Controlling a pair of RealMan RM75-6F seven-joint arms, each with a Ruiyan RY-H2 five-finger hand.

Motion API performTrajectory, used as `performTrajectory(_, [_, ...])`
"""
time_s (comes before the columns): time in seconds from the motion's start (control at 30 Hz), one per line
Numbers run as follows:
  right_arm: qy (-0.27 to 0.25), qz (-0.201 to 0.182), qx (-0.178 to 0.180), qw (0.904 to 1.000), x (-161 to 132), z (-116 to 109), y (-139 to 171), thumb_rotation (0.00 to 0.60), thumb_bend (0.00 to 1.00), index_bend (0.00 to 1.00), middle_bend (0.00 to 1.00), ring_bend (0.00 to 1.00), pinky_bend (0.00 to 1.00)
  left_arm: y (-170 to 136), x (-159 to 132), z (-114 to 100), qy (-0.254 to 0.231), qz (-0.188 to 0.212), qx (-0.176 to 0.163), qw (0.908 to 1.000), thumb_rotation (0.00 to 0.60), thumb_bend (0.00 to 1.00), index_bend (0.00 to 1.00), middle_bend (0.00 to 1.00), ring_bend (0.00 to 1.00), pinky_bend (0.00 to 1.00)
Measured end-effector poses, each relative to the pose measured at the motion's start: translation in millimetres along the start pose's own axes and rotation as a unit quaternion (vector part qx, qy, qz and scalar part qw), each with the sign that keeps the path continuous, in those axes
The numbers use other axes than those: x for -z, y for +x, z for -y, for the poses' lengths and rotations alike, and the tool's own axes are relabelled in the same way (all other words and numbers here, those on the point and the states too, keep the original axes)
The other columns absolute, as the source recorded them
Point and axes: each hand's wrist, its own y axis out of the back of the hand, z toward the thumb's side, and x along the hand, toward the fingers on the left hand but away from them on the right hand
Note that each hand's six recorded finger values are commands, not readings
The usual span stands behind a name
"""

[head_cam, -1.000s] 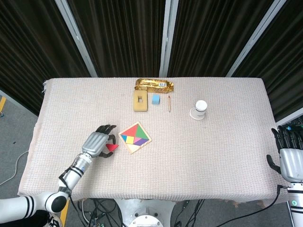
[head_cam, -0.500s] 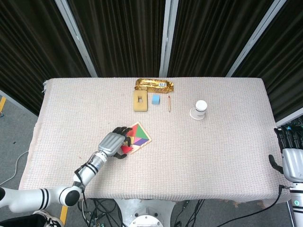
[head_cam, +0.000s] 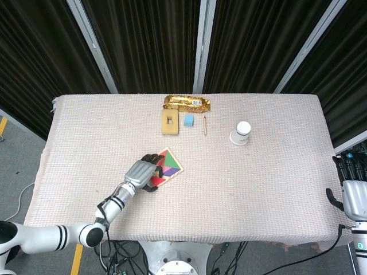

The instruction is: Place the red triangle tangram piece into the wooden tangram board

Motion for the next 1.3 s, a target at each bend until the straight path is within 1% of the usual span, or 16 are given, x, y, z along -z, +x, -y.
performTrajectory(0.2, [-0.001,0.002,0.001,1.0,2,0,0,0.6,0.26,0.0,0.0,0.0,0.0,5,0,-4,-0.003,-0.004,-0.003,1.0,0.6,0.25,0.51,0.06,0.0,0.08])
performTrajectory(0.5, [-0.002,0.004,0.001,1.0,4,0,0,0.6,0.26,0.0,0.0,0.0,0.0,12,-3,-4,-0.001,-0.003,0.001,1.0,0.6,0.25,0.51,0.06,0.0,0.08])
performTrajectory(0.73, [-0.003,0.005,0.002,1.0,5,0,0,0.6,0.26,0.0,0.0,0.0,0.0,11,-3,-11,-0.001,-0.006,-0.006,1.0,0.6,0.25,0.51,0.06,0.0,0.08])
performTrajectory(1.03, [-0.003,0.003,0.002,1.0,4,0,-1,0.6,0.26,0.0,0.0,0.0,0.0,12,-6,-12,-0.006,-0.008,-0.005,0.9999,0.6,0.25,0.52,0.06,0.0,0.08])
performTrajectory(1.3, [-0.006,0.004,0.003,1.0,5,0,0,0.6,0.26,0.0,0.0,0.0,0.0,15,-5,-9,-0.011,-0.027,0.003,0.9996,0.6,0.25,0.52,0.06,0.0,0.08])
